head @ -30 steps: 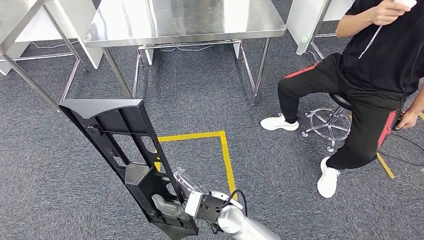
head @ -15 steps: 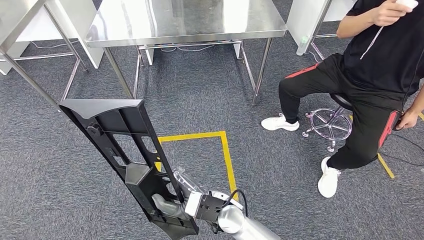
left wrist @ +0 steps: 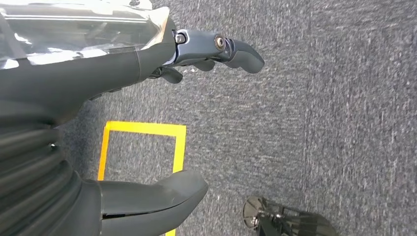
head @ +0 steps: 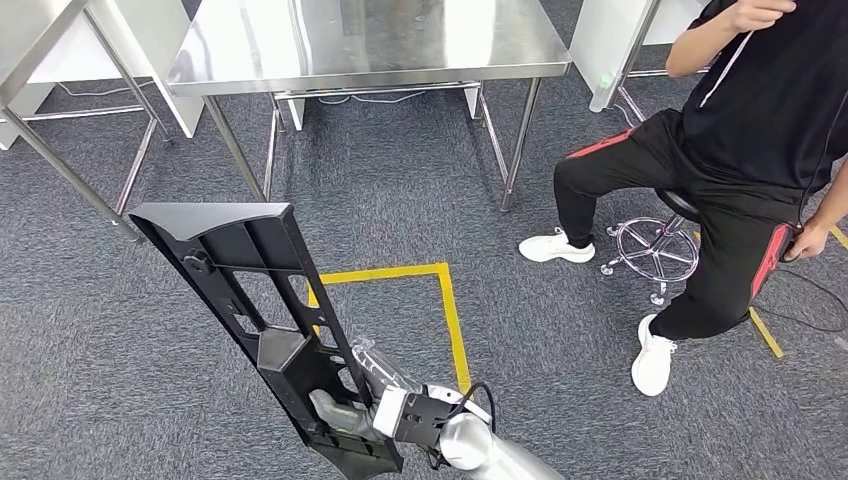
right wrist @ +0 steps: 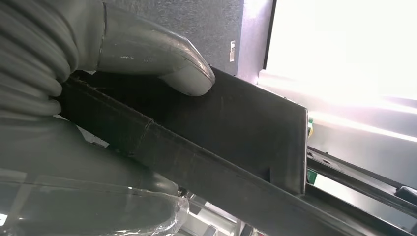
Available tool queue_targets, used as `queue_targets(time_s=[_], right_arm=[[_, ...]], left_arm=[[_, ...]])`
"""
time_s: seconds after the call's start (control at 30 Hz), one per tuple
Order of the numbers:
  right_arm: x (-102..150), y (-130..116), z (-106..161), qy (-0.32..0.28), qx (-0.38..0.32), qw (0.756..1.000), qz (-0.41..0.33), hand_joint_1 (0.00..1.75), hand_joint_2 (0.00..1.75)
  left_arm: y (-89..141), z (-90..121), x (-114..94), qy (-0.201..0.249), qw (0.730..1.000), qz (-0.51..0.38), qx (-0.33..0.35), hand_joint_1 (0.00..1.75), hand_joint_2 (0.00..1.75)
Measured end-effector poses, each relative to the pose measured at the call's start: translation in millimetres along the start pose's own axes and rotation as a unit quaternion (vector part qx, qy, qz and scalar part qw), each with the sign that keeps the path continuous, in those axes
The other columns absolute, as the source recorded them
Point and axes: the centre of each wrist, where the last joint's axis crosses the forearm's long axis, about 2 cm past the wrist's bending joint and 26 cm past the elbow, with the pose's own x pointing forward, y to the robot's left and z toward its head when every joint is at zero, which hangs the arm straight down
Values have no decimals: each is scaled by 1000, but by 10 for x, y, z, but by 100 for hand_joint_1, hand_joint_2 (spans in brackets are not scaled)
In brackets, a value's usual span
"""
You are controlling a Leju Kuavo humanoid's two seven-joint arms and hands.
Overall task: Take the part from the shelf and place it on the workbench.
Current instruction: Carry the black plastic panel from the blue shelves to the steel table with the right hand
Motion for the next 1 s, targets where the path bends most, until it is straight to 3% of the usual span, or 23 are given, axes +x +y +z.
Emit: queue_targets(time_s=[0.7, 1.0], right_arm=[[311, -473, -106, -49, -146, 981, 119, 175, 175], [379, -609, -85, -59, -171, 973, 144, 175, 175]], left_arm=[[62, -12, 0, -1, 1000, 3, 9, 0, 175], [42, -9, 3, -1, 1000, 4, 5, 0, 175]])
